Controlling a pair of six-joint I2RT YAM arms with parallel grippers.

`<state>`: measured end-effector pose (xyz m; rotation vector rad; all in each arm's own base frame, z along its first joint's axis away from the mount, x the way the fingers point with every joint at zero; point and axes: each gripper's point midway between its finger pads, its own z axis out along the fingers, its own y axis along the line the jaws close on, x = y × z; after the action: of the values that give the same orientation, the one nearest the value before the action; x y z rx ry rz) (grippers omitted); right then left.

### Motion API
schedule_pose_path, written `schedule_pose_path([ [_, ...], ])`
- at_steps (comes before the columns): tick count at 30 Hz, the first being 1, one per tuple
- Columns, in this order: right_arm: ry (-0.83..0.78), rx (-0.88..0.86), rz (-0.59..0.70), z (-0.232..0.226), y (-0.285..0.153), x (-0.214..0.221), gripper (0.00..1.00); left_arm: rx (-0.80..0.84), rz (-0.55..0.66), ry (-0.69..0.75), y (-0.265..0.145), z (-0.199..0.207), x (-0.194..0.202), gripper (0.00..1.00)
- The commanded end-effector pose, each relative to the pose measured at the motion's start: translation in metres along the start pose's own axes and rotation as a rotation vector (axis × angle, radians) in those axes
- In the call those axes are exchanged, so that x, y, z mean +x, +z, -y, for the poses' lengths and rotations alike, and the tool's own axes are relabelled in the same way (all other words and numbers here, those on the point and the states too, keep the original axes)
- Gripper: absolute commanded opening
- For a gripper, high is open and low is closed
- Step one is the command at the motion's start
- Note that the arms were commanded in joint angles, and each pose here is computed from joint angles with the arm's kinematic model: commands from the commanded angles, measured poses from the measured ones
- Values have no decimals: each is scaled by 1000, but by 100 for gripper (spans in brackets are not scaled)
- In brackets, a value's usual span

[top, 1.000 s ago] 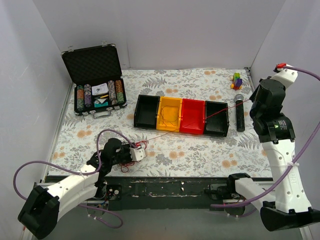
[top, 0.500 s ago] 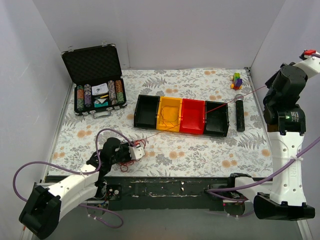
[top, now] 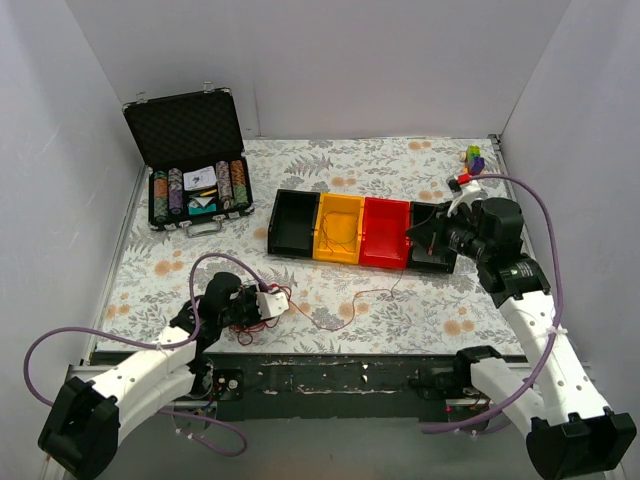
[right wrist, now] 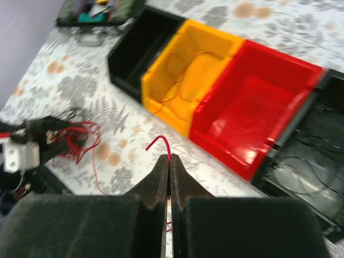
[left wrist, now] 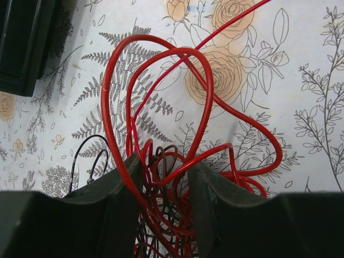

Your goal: Untangle the cables

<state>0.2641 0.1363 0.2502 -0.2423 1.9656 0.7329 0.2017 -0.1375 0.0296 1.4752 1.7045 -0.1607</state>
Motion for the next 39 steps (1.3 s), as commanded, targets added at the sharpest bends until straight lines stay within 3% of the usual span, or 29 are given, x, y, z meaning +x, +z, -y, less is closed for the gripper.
schedule_pose_path([
  [1,-128,-227,-27,-49,-1,9,1,39,22,-13,-2,2,-9,37],
  [5,-146,-290,-83,-77,18,36,1,41,27,-35,-2,0,-14,37],
  [10,-249,-346,-269,-122,46,99,3,36,25,-46,-2,-2,-15,37],
  [13,-285,-374,-372,-142,56,138,17,37,29,-51,-2,-2,-16,37],
  [18,-296,-406,-410,-163,61,174,45,36,32,-84,-1,-2,-18,37],
  [22,-298,-442,-390,-186,65,190,55,39,35,-106,-1,-2,-20,37],
  [39,-263,-526,-454,-227,93,235,60,18,38,-99,-6,-3,-19,37],
])
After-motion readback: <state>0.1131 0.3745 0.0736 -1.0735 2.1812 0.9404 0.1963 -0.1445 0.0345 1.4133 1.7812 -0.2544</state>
